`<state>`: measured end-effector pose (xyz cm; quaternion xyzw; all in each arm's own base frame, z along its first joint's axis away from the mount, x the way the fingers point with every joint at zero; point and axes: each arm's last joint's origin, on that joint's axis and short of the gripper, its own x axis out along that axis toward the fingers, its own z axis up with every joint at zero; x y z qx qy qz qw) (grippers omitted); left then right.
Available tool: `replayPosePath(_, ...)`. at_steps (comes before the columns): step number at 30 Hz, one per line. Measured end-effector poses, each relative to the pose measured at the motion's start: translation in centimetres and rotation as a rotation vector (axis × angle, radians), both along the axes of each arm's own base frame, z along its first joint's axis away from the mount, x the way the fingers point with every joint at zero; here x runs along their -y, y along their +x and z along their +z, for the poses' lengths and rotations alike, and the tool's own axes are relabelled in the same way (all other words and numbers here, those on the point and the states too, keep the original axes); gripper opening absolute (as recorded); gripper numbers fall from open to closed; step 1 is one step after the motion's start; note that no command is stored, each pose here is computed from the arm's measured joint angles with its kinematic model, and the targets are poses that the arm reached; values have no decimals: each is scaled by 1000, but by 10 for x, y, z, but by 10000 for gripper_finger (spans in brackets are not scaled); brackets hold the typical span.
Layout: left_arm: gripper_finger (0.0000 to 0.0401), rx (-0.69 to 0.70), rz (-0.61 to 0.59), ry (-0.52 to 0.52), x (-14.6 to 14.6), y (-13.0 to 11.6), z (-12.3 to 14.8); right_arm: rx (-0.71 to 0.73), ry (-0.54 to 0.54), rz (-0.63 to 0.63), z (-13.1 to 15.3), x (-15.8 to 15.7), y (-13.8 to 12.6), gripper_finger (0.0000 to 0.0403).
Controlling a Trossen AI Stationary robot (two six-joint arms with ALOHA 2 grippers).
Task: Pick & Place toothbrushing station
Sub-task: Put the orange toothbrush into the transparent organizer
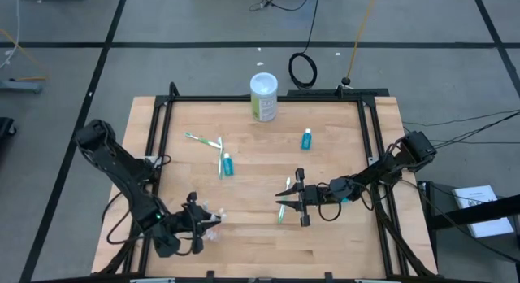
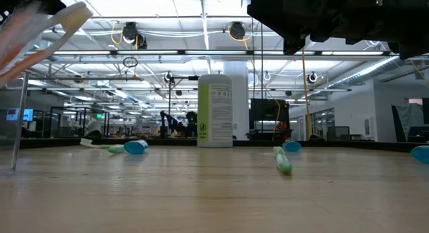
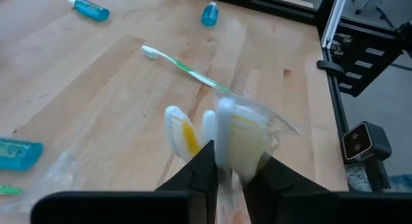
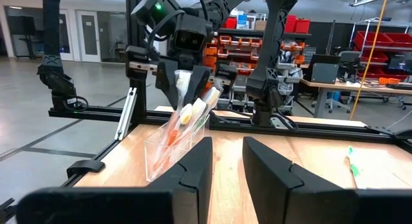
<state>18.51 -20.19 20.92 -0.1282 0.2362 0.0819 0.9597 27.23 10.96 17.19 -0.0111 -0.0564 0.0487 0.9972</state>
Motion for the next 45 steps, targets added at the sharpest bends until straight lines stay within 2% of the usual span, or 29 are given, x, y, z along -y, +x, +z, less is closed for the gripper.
replayPosePath(3, 63, -8, -1, 10, 1, 1, -4, 0, 0, 0, 0, 0, 0, 76)
replayPosePath(15, 21, -25, -1, 5, 4, 3, -11, -11, -5, -2, -1, 0, 0, 75)
replayPosePath(25, 58, -28, -38, -19, 7, 4, -9, -10, -5, -2, -1, 0, 0, 75)
replayPosePath(31, 62, 13, -59, -42, 10, 7, -5, -10, -4, -2, -1, 0, 0, 75)
replayPosePath(38, 63, 89, -123, 9, 15, 11, 4, -12, -5, -2, -1, 0, 0, 75)
replayPosePath(42, 68, 83, -118, 8, 15, 11, 3, -12, -5, -2, -1, 0, 0, 75)
replayPosePath(45, 90, 60, -91, -10, 13, 9, 0, -12, -5, -2, -1, 0, 0, 75)
